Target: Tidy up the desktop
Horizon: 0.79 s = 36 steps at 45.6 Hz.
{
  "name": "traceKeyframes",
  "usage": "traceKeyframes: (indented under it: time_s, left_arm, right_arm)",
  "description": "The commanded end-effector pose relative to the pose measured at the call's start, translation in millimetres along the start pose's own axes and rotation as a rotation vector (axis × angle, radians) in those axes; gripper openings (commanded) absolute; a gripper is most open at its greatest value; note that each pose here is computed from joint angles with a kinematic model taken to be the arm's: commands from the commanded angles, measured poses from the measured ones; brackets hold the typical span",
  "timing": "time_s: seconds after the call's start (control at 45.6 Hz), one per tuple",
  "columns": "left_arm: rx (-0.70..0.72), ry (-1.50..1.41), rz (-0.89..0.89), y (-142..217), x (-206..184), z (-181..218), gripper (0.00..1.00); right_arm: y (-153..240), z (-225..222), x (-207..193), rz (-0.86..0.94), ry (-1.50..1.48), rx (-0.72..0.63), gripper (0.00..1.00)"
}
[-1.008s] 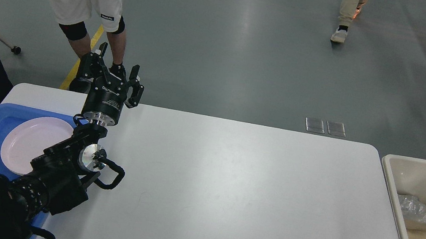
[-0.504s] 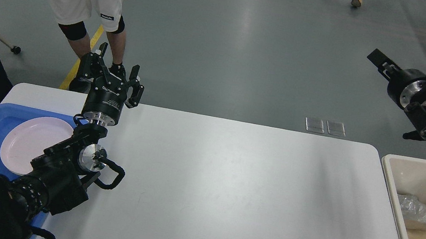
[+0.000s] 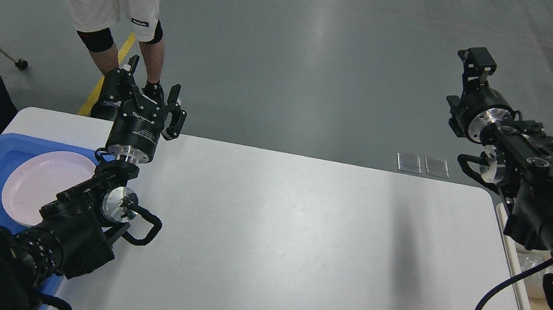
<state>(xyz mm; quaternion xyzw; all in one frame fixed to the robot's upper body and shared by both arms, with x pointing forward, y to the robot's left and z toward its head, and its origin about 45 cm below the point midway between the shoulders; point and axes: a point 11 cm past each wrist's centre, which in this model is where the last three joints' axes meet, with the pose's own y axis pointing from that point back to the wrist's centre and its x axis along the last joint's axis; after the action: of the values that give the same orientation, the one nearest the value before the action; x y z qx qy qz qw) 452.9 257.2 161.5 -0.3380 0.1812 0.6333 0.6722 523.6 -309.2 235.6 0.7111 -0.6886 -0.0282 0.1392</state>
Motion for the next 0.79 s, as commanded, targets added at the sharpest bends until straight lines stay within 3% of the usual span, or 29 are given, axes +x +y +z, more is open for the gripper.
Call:
traceKeyframes:
  time_s: [0.0,0.373,0.57,0.767]
  left_arm:
    - [0.000,0.000,0.000,0,0,0,0.97]
    - [0.000,0.000,0.000,0,0,0,0.97]
    - [0.000,0.000,0.000,0,0,0,0.97]
    - [0.000,0.000,0.000,0,0,0,0.97]
  right_arm:
    - [2,20,-16,-0.009,-0.122,-0.020,1.00]
    - [5,29,-34,-0.026,-0.327,0.054,1.00]
    - [9,23,-25,-0.038,-0.419,0.161,1.00]
    - [18,51,-10,0.002,-0.560,0.153,1.00]
